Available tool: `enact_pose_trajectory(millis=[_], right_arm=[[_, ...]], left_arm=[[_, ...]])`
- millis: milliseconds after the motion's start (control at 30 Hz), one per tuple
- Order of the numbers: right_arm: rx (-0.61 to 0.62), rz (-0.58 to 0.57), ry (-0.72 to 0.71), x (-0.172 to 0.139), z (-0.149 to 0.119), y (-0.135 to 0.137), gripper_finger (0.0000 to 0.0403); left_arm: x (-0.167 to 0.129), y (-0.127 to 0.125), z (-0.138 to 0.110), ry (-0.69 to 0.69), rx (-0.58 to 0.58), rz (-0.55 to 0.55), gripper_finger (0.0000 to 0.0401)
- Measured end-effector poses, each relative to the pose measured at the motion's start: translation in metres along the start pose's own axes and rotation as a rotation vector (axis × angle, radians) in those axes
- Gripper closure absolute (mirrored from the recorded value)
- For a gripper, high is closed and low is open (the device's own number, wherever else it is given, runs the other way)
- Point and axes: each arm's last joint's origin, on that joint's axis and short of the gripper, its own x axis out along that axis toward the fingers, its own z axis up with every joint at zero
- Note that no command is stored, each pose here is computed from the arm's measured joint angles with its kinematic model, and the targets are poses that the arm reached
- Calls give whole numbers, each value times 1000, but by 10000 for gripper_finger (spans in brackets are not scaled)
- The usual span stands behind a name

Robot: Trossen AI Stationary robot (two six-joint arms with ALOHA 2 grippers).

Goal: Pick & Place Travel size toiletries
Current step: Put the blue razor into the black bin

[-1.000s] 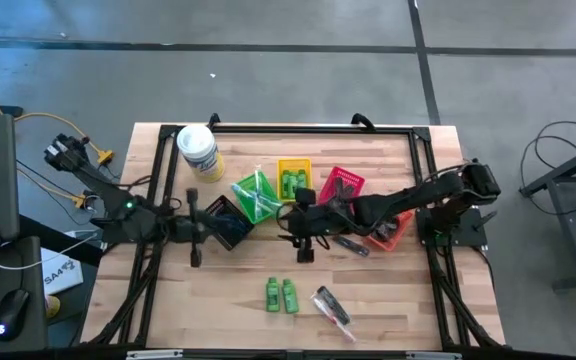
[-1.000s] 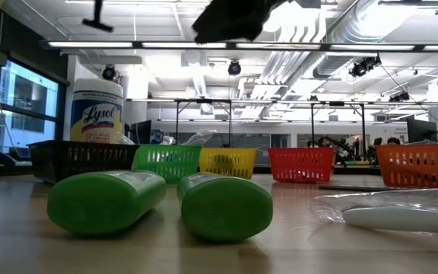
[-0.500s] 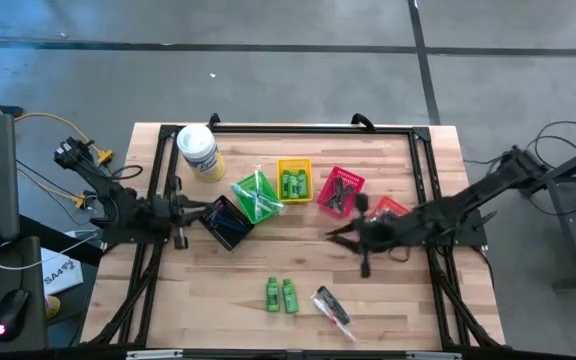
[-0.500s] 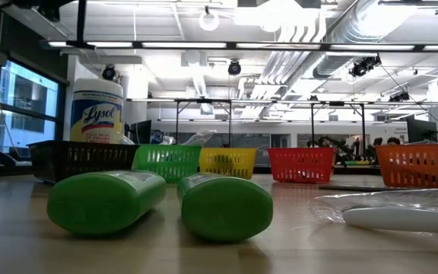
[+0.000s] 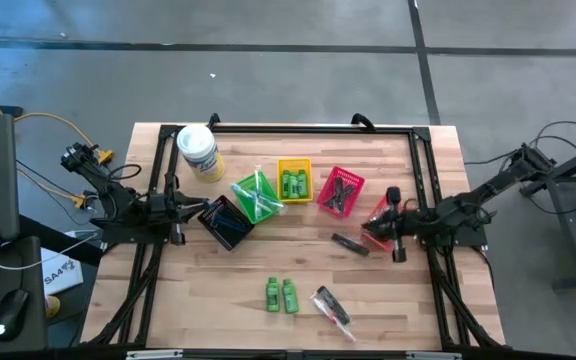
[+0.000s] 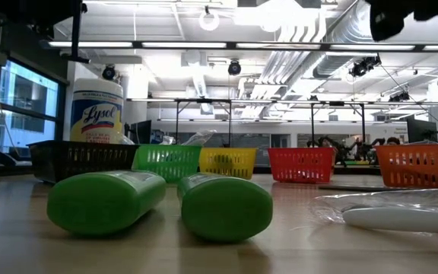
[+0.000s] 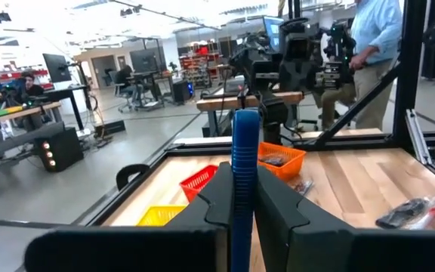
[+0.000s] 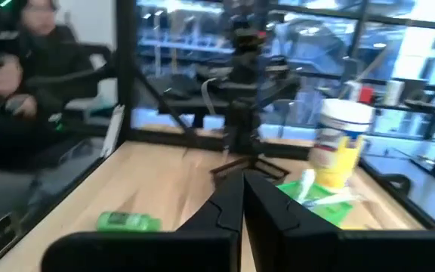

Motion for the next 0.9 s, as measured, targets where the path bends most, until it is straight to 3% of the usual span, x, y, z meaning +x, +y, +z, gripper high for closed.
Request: enact_pose_trajectory(millis=[200,500,767,900], right_arm=[[71,-65,-35,-28,-3,-26,400],[156,112,-42,-44,-17,-38,400],[148,48,-22,-43,-30,-45,400],[171,38,-1,-42,-36,-47,401]], left_arm=[[0,-1,-4,28,26,-4,380],[0,-1,-10,78,74,10,380],[1,-4,-22,165,95,37,380],[6,-12,-29,214,172,39,380]])
